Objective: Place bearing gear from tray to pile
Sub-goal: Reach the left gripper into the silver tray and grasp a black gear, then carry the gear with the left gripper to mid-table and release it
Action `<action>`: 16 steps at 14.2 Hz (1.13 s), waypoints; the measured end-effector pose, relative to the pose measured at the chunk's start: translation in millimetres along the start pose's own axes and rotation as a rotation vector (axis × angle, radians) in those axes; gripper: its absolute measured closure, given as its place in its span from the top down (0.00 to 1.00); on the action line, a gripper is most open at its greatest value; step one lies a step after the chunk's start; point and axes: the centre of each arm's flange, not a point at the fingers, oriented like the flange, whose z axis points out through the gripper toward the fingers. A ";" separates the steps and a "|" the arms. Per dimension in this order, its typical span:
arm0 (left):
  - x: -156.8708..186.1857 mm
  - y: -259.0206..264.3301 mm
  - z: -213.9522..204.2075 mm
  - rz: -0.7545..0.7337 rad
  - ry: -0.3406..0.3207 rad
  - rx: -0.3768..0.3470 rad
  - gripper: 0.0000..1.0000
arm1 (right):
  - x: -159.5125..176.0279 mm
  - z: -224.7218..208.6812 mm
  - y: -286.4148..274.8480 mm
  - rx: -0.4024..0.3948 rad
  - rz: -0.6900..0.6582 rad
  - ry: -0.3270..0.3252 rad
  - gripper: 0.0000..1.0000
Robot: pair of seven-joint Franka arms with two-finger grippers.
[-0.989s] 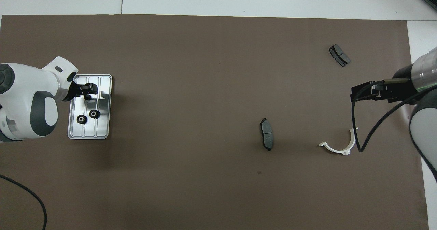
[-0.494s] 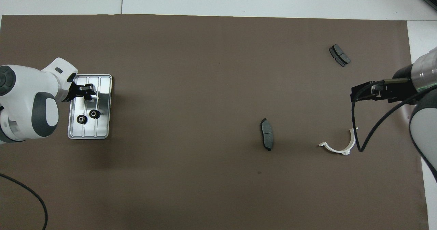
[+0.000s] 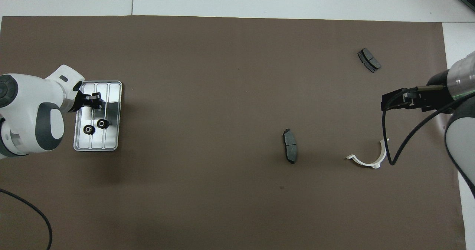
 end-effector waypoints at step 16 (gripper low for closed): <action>36.2 145.1 -183.5 0.067 -0.088 -0.041 0.23 | 0.2 0.0 3.2 0.000 0.006 0.000 1.00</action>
